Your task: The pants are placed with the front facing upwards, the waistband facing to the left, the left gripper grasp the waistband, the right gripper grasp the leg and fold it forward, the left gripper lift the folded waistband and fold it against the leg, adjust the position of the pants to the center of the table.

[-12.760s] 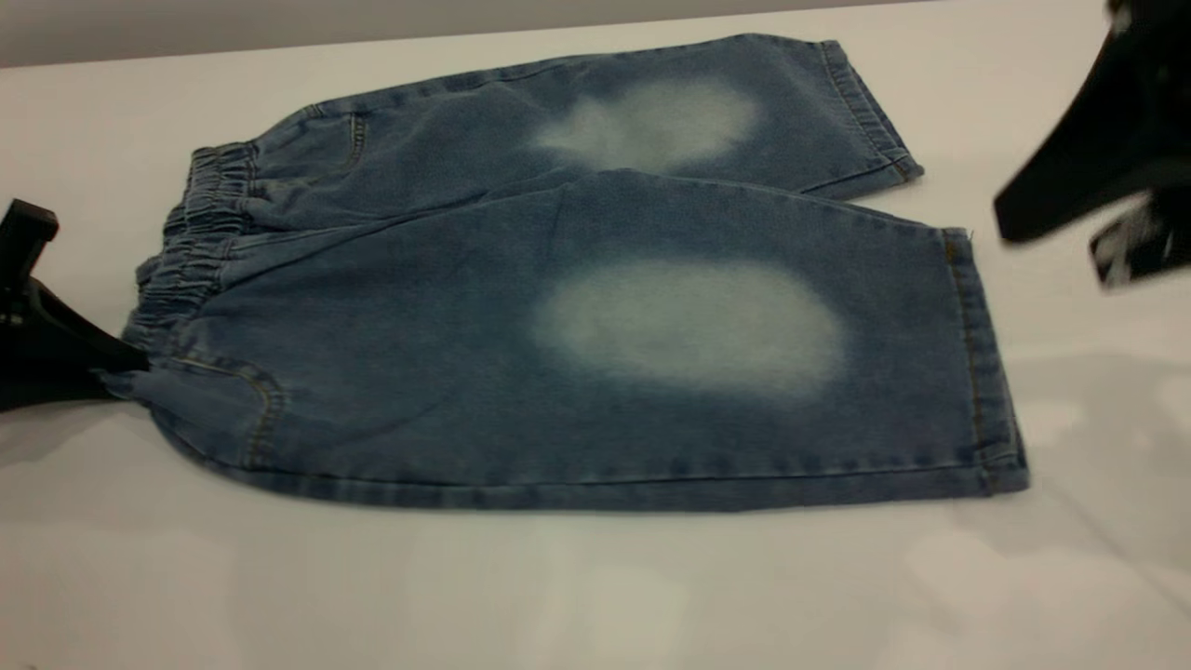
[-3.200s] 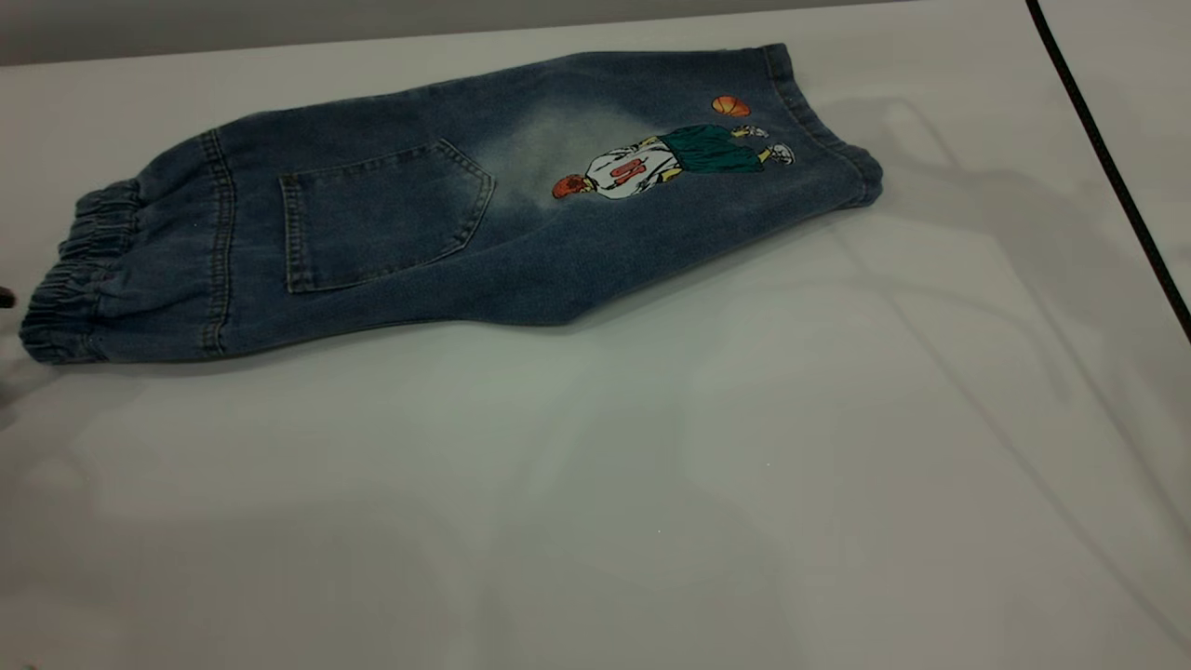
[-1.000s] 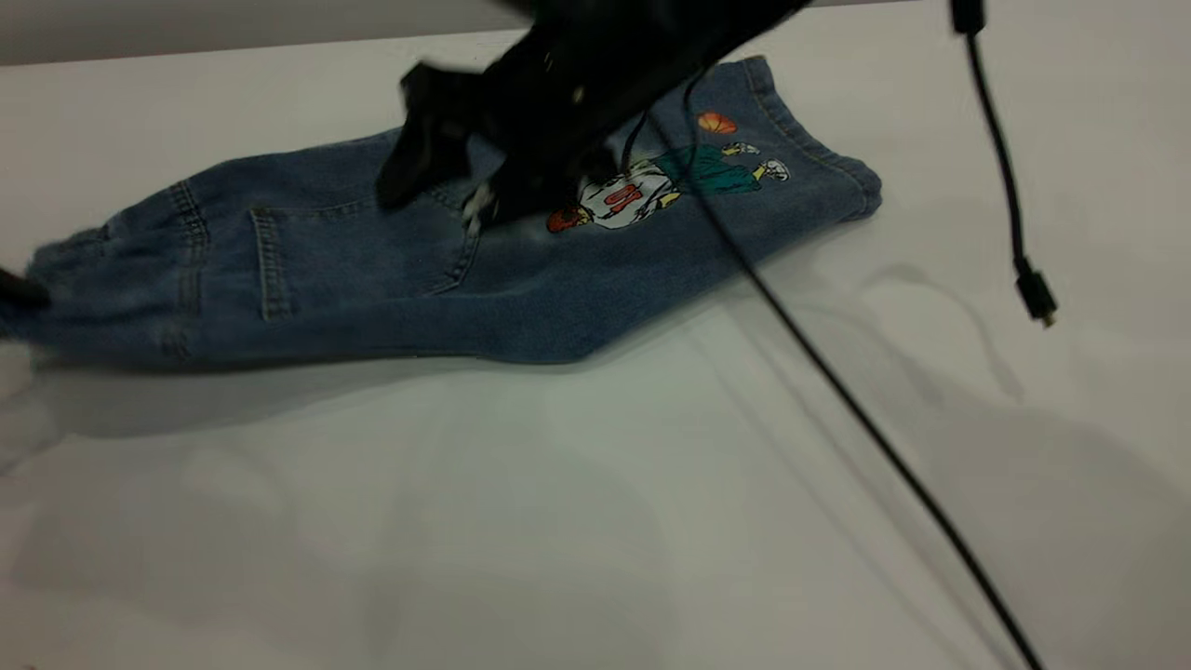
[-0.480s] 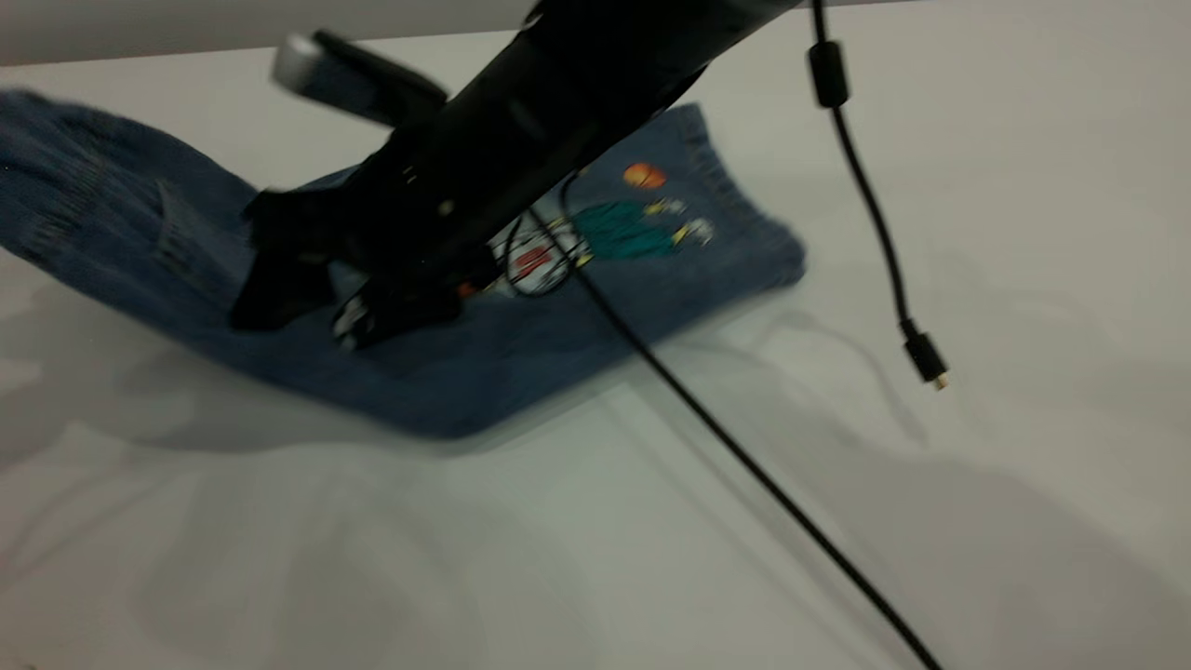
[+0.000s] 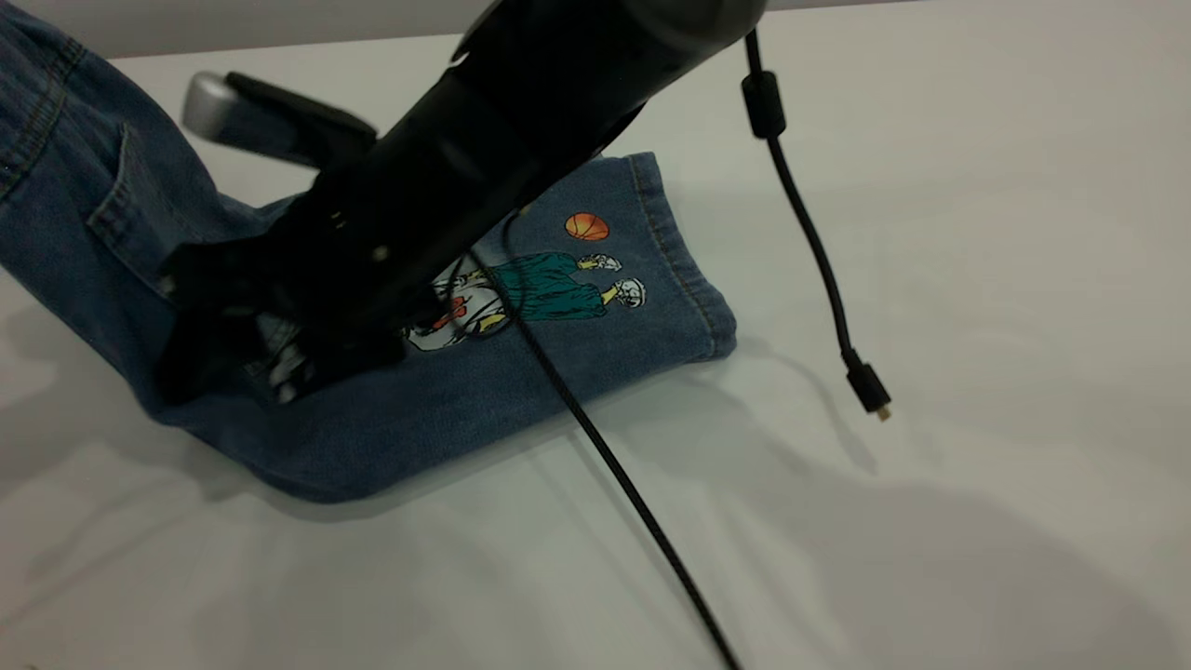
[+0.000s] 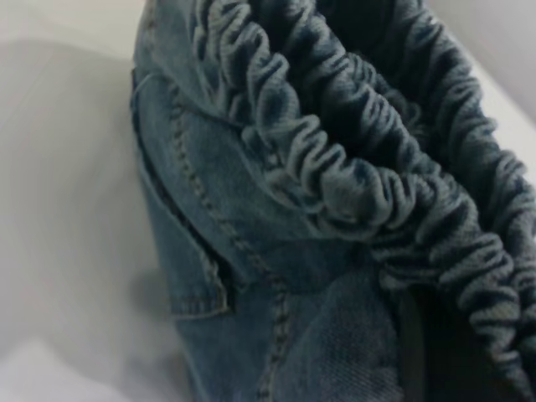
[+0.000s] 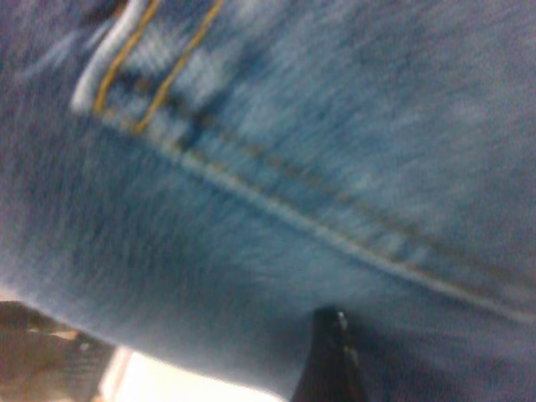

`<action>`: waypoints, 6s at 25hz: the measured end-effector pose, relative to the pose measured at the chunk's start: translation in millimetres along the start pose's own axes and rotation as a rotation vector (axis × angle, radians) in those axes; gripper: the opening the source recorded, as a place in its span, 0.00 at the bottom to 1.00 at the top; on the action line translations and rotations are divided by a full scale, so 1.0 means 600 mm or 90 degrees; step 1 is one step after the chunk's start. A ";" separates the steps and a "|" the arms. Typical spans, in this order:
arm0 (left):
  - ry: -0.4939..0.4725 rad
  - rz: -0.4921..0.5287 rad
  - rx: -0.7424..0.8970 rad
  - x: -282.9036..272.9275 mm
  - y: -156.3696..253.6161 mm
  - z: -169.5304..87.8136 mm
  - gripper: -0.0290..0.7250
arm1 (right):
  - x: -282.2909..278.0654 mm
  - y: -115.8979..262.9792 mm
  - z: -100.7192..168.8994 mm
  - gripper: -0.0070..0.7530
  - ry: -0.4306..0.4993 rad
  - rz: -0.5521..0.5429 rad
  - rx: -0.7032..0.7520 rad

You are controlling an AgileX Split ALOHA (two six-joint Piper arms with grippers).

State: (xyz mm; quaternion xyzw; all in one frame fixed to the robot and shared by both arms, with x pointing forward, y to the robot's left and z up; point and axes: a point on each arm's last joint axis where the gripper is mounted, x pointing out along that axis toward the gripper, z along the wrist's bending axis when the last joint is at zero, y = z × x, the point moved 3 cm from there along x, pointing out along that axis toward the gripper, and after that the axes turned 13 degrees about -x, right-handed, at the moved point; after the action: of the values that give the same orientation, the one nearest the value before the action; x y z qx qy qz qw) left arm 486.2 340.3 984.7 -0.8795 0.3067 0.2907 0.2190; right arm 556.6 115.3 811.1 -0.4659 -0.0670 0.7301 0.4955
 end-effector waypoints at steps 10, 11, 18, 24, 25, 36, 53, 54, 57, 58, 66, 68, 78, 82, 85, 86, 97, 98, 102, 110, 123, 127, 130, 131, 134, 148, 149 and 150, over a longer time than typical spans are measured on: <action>0.001 0.022 0.005 0.000 0.007 -0.001 0.23 | -0.073 -0.002 -0.102 0.64 0.077 0.018 0.021; 0.008 0.027 0.007 0.000 0.008 -0.003 0.23 | -0.072 0.000 -0.105 0.64 0.087 0.023 0.017; 0.048 0.038 0.021 0.017 0.021 -0.034 0.23 | -0.042 0.017 -0.086 0.64 0.087 0.054 0.008; 0.063 0.054 0.048 0.039 0.044 -0.062 0.23 | -0.025 0.025 -0.065 0.64 0.068 0.069 0.000; 0.063 0.058 0.055 0.041 0.048 -0.065 0.23 | -0.026 0.024 -0.066 0.64 0.068 0.068 0.000; 0.071 0.079 0.062 0.043 0.057 -0.070 0.23 | -0.141 -0.043 -0.111 0.64 0.107 -0.009 0.006; 0.086 0.087 0.142 0.092 0.121 -0.129 0.23 | -0.434 -0.160 -0.116 0.64 0.200 -0.205 -0.036; 0.083 0.090 0.150 0.097 0.129 -0.132 0.23 | -0.445 -0.164 -0.113 0.64 0.205 -0.213 -0.039; 0.074 0.107 0.161 0.119 0.153 -0.139 0.23 | -0.477 -0.175 -0.100 0.64 0.216 -0.235 -0.050; 0.072 0.120 0.163 0.127 0.164 -0.140 0.23 | -0.486 -0.179 -0.093 0.64 0.220 -0.243 -0.056; 0.028 0.176 0.180 0.199 0.219 -0.125 0.23 | -0.523 -0.195 -0.061 0.64 0.223 -0.269 -0.079; 0.015 0.174 0.169 0.217 0.220 -0.114 0.23 | -0.521 -0.192 -0.059 0.64 0.214 -0.262 -0.079; 0.059 0.227 0.183 0.316 0.219 -0.120 0.23 | -0.515 -0.187 -0.051 0.64 0.185 -0.244 -0.077; 0.076 0.267 0.171 0.339 0.228 -0.118 0.30 | -0.517 -0.190 -0.055 0.64 0.198 -0.252 -0.078; 0.079 0.275 0.182 0.337 0.228 -0.118 0.45 | -0.520 -0.190 -0.063 0.64 0.225 -0.255 -0.085; 0.081 0.280 0.193 0.334 0.229 -0.118 0.51 | -0.524 -0.188 -0.068 0.64 0.232 -0.250 -0.087; 0.176 0.216 0.251 0.238 0.138 -0.161 0.70 | -0.576 -0.157 -0.119 0.64 0.280 -0.222 -0.064; 0.193 0.205 0.255 0.220 0.126 -0.167 0.70 | -0.573 -0.156 -0.117 0.64 0.275 -0.214 -0.067; 0.253 0.114 0.283 0.130 0.075 -0.199 0.70 | -0.544 -0.151 -0.097 0.64 0.239 -0.168 -0.087; 0.282 -0.164 0.319 -0.058 0.013 -0.240 0.70 | -0.403 -0.127 -0.055 0.64 0.205 -0.015 -0.096; 0.285 -0.201 0.370 -0.098 0.026 -0.249 0.70 | -0.187 -0.015 -0.023 0.64 0.359 0.307 -0.144; 0.276 -0.179 0.390 -0.092 0.031 -0.245 0.70 | -0.168 -0.016 -0.036 0.64 0.395 0.290 -0.174; 0.286 -0.166 0.394 -0.092 0.036 -0.246 0.70 | -0.158 -0.013 -0.048 0.64 0.404 0.271 -0.145; 0.286 -0.166 0.394 -0.092 0.036 -0.246 0.70 | -0.154 -0.008 -0.050 0.64 0.403 0.278 -0.142; 0.286 -0.167 0.393 -0.092 0.036 -0.247 0.70 | -0.142 0.015 -0.061 0.64 0.395 0.318 -0.122; 0.293 -0.162 0.393 -0.092 0.038 -0.249 0.70 | -0.126 0.043 -0.075 0.62 0.428 0.308 0.055; 0.293 -0.162 0.393 -0.092 0.038 -0.249 0.70 | -0.128 0.046 -0.077 0.62 0.441 0.311 0.072; 0.295 -0.162 0.392 -0.093 0.039 -0.249 0.70 | -0.130 0.048 -0.077 0.62 0.449 0.310 0.091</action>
State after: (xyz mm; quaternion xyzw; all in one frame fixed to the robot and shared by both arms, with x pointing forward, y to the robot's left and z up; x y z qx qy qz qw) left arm 491.4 262.4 1125.8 -0.8459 0.3097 -0.0501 0.4314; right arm 578.3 22.8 817.1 -0.6538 0.2688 0.6243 0.3325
